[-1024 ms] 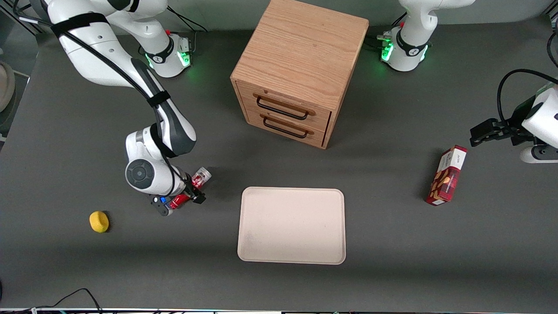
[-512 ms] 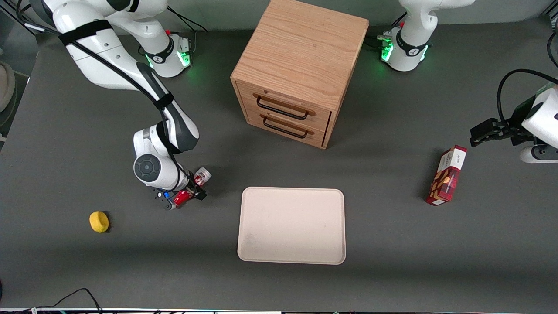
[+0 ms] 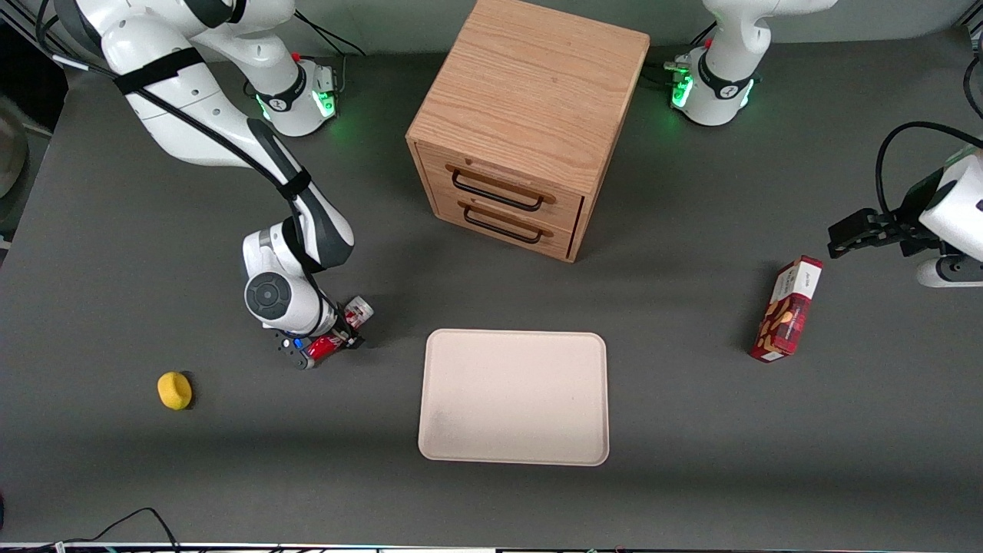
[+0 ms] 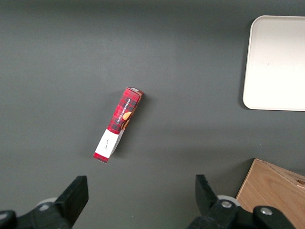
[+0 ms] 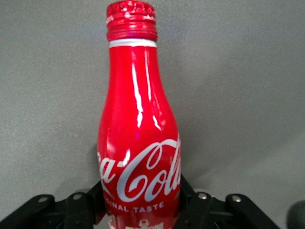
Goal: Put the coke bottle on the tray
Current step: 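Align the right gripper over the bottle and close on it, then lift the bottle with the right gripper, turning it upright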
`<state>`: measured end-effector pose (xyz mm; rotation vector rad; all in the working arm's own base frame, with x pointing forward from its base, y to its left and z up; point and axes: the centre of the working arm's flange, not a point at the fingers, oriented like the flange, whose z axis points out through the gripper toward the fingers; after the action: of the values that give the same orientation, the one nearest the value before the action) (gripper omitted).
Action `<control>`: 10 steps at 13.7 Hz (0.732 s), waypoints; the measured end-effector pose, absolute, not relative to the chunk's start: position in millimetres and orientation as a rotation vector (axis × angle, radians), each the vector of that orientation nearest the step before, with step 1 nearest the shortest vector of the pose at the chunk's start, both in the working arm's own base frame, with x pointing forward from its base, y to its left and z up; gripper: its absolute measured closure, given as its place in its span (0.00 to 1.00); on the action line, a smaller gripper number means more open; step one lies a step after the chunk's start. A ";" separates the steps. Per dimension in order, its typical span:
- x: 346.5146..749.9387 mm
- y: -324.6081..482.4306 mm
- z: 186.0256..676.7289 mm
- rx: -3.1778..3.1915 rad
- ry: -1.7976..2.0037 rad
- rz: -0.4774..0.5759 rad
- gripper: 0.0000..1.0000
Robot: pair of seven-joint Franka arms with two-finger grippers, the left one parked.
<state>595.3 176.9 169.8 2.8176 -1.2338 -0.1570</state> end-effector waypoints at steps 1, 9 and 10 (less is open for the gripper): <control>596.0 177.1 171.2 2.819 -1.232 -0.153 0.47; 619.3 181.0 381.1 2.860 -0.861 -0.084 0.48; 618.5 187.1 420.0 2.889 -0.780 -0.078 0.48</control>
<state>618.5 187.1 420.0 2.8894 -0.7798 -0.0784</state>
